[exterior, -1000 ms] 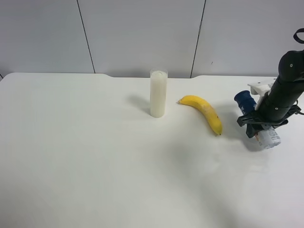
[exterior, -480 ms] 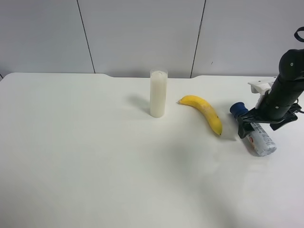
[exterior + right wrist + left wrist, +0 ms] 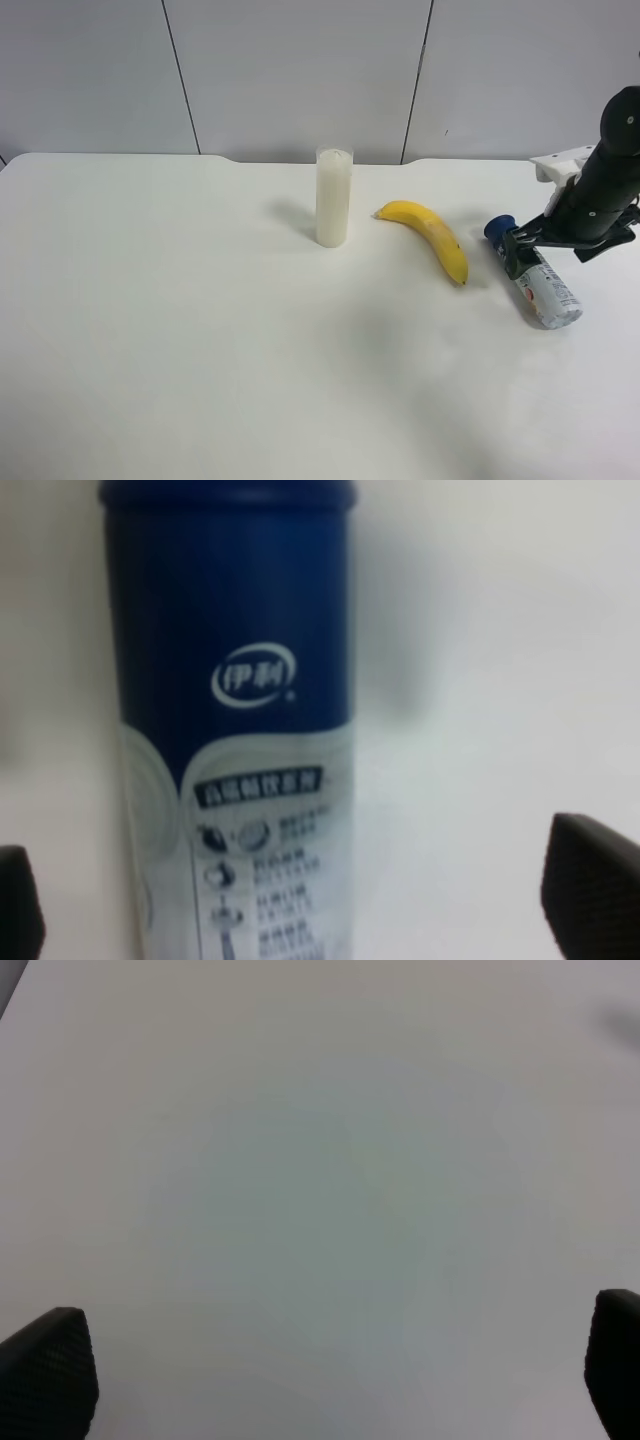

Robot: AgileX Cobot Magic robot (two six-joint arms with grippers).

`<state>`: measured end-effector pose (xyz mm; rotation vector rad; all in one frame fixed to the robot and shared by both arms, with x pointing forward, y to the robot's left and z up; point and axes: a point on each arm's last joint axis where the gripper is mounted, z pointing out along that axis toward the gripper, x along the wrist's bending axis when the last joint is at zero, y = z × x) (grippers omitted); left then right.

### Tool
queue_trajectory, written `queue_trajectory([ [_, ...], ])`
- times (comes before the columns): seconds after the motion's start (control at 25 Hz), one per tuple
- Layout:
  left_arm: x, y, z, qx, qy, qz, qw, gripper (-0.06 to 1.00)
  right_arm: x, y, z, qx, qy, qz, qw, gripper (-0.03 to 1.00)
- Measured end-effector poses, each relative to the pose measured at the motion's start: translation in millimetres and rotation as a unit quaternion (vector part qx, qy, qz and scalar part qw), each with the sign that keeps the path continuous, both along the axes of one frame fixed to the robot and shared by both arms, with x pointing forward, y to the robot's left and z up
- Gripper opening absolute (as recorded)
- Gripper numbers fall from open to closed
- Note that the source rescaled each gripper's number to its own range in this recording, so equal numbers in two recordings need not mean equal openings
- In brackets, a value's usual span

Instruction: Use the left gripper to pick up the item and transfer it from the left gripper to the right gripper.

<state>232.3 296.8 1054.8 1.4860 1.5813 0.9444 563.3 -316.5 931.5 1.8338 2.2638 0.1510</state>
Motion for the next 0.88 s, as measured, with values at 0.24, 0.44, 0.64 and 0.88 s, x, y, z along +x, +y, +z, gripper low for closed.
queue_trajectory([
  [0.24,0,0,0,0.000,0.000,0.000,1.000,0.99,-18,0,53,-0.004,-0.044,-0.003,0.999,1.00],
  [0.44,0,0,0,0.000,0.000,0.000,1.000,0.99,-51,1,107,-0.008,-0.084,-0.008,0.996,1.00],
  [0.64,0,0,0,0.000,0.000,0.000,1.000,0.99,-100,2,154,-0.011,-0.109,-0.014,0.994,1.00],
  [0.88,0,0,0,0.000,0.000,0.000,1.000,0.99,-166,5,197,-0.006,-0.161,-0.021,0.987,1.00],
])
